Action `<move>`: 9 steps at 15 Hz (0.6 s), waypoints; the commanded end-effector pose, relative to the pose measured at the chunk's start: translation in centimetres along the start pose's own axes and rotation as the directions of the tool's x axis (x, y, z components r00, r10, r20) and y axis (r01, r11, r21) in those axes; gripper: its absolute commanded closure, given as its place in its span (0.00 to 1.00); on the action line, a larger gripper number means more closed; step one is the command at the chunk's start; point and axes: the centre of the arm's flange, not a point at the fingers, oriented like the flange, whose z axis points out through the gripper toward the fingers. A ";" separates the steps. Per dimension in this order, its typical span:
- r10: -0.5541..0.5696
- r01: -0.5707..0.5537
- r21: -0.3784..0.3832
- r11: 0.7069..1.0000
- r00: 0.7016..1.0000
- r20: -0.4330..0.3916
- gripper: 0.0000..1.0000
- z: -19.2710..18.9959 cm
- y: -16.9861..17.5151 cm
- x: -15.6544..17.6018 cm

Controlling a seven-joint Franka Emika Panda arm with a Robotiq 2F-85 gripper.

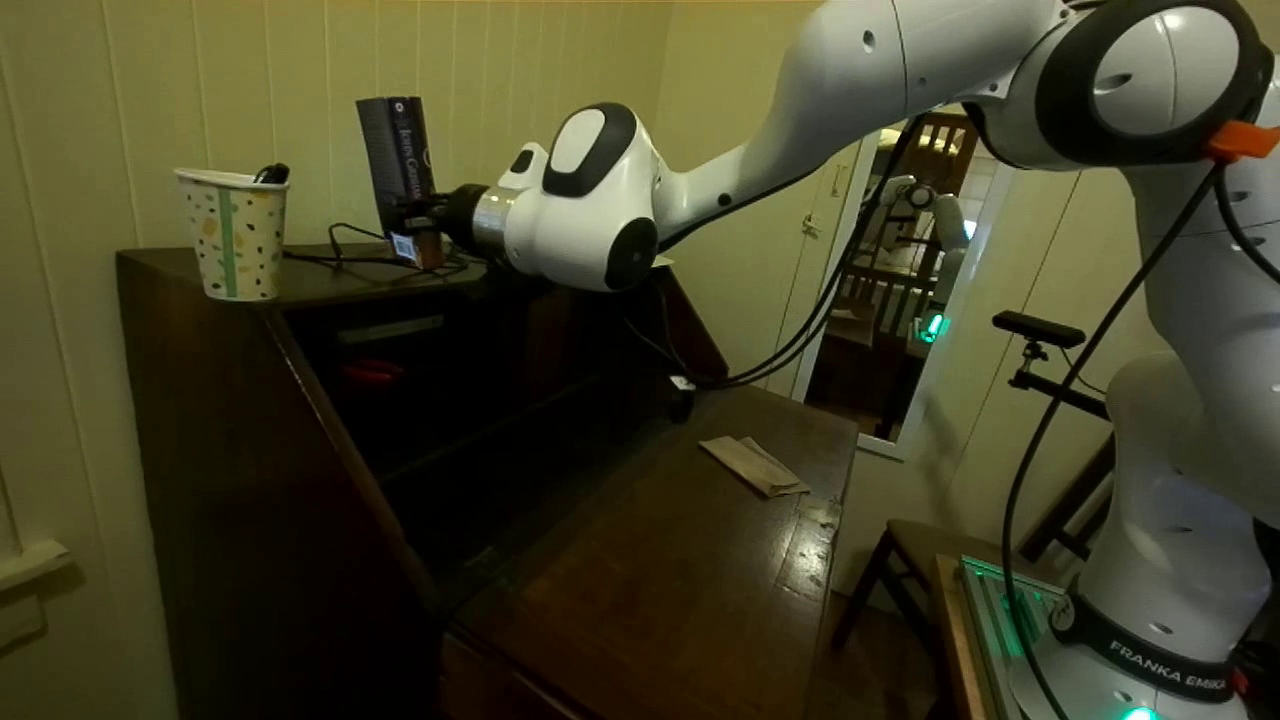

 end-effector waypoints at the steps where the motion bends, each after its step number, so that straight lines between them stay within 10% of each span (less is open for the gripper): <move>1: 0.033 -0.034 -0.038 0.999 0.999 -0.024 0.90 -0.9 1.1 -0.7; 9: 0.199 -0.201 -0.025 0.979 0.978 -0.062 0.90 -1.5 0.9 -0.6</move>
